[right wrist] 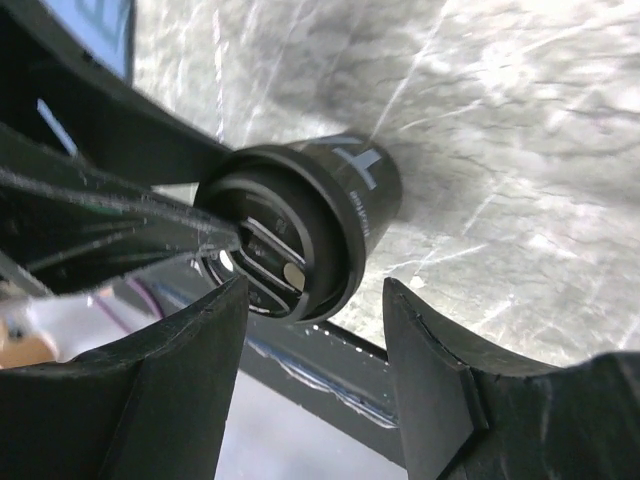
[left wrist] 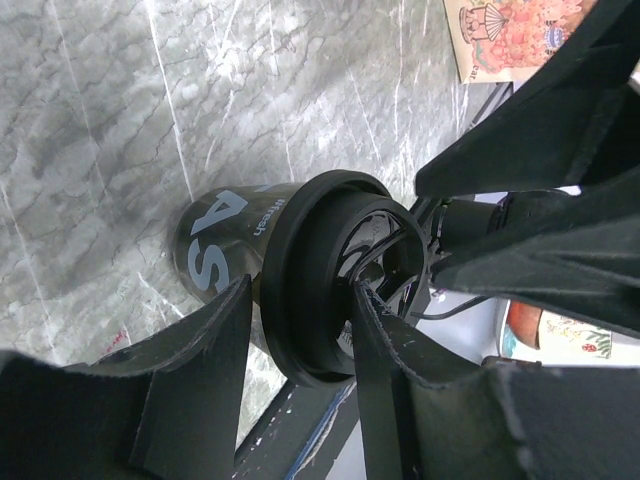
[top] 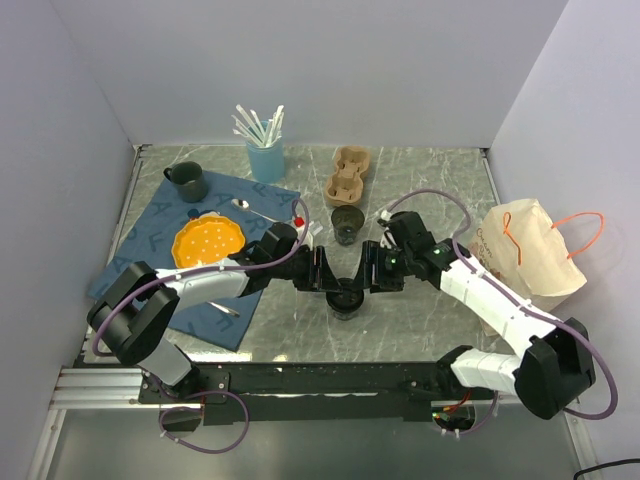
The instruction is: Pack the takeout coffee
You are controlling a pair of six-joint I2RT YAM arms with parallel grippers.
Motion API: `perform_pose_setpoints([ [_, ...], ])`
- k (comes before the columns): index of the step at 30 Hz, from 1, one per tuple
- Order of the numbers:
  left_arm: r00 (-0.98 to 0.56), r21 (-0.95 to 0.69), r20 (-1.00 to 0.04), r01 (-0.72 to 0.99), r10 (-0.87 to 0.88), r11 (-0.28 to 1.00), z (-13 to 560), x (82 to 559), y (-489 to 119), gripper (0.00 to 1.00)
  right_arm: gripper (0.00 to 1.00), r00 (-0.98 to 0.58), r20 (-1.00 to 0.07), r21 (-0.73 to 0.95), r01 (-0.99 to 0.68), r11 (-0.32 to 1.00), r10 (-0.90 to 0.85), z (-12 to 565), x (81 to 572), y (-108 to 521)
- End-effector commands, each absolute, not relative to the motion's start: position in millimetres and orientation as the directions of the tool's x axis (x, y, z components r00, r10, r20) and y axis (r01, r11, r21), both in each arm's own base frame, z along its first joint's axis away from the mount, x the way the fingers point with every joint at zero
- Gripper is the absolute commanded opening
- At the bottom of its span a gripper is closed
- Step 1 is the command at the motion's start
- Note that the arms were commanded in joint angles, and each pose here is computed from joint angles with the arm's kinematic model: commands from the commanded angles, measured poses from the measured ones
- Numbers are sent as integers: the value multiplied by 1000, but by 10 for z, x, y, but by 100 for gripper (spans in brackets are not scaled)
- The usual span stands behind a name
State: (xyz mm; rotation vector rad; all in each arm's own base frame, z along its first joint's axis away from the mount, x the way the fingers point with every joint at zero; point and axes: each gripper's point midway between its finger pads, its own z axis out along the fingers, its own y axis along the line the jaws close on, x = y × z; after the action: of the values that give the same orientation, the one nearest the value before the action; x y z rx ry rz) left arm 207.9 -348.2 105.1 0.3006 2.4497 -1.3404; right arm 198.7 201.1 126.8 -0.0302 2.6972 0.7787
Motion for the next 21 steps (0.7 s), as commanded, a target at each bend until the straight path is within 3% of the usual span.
perform_pose_setpoints([
  [1,-938,-705,-332,319,103,634,660,1940,-3316,41,64,-933,-361,595,-242,767,-14,1323,2000,2157],
  [21,-939,-705,-328,317,105,634,650,1958,-3345,41,55,-951,-294,680,-276,680,-93,1031,1954,2346],
])
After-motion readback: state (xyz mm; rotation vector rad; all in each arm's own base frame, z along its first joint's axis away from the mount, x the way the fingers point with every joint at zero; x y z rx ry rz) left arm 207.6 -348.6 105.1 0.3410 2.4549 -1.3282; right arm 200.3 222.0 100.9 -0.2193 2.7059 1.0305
